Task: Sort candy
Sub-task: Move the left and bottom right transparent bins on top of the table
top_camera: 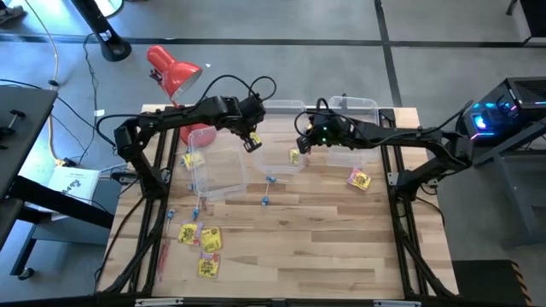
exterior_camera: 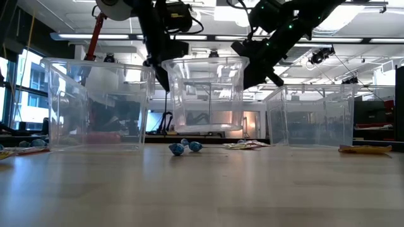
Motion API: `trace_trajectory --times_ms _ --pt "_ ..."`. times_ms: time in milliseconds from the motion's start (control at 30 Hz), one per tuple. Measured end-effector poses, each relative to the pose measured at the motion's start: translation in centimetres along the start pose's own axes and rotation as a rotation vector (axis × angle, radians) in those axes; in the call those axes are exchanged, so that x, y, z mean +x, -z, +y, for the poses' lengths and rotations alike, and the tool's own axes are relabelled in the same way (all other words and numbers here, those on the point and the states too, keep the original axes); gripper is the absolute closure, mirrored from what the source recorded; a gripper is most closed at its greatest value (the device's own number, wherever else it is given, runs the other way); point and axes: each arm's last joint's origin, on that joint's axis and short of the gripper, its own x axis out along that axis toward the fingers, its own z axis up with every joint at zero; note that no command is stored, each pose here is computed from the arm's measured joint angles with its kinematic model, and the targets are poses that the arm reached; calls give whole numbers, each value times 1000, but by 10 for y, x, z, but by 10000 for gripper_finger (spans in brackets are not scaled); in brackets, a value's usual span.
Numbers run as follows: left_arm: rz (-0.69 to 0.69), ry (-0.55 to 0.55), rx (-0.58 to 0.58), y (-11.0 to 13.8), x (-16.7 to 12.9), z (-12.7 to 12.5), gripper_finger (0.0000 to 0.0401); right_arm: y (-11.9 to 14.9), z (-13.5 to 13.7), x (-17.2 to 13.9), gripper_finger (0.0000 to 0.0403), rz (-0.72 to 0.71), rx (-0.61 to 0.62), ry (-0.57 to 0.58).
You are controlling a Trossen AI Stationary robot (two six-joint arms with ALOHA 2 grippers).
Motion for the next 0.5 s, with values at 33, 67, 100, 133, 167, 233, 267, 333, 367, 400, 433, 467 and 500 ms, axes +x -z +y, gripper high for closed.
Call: trace_trajectory --times_ms 33,67,100,133,167,233,267,333,367,400,433,467,500 --pt "4 -16 12 0 0 0 393 0 0 0 402 0 -3 -4" --pt "12 -33 23 1 0 1 389 -1 1 0 402 -4 -3 -8" --pt "22 -44 29 2 0 2 385 -1 1 0 402 -11 -1 -13" --pt "30 -51 29 3 0 3 382 -2 1 0 402 -18 1 -17" --pt "39 -53 28 4 0 4 378 -3 2 0 402 -24 2 -22" --pt "66 -57 28 6 1 7 370 -4 3 0 402 -36 4 -40" --pt "78 -65 30 7 1 8 367 -5 4 0 402 -41 4 -46" --pt "100 -85 38 10 1 11 362 -6 4 0 402 -52 5 -58" --pt "110 -100 39 11 0 12 360 -7 5 -1 402 -57 5 -61" --pt "115 -114 36 11 0 13 360 -7 5 -1 402 -57 5 -61" --pt "117 -124 30 12 -1 15 359 -7 4 0 402 -55 4 -57" --pt "119 -132 25 13 -2 16 359 -7 3 0 402 -53 4 -53" --pt "116 -141 19 13 -5 18 359 -8 2 0 402 -54 6 -50"
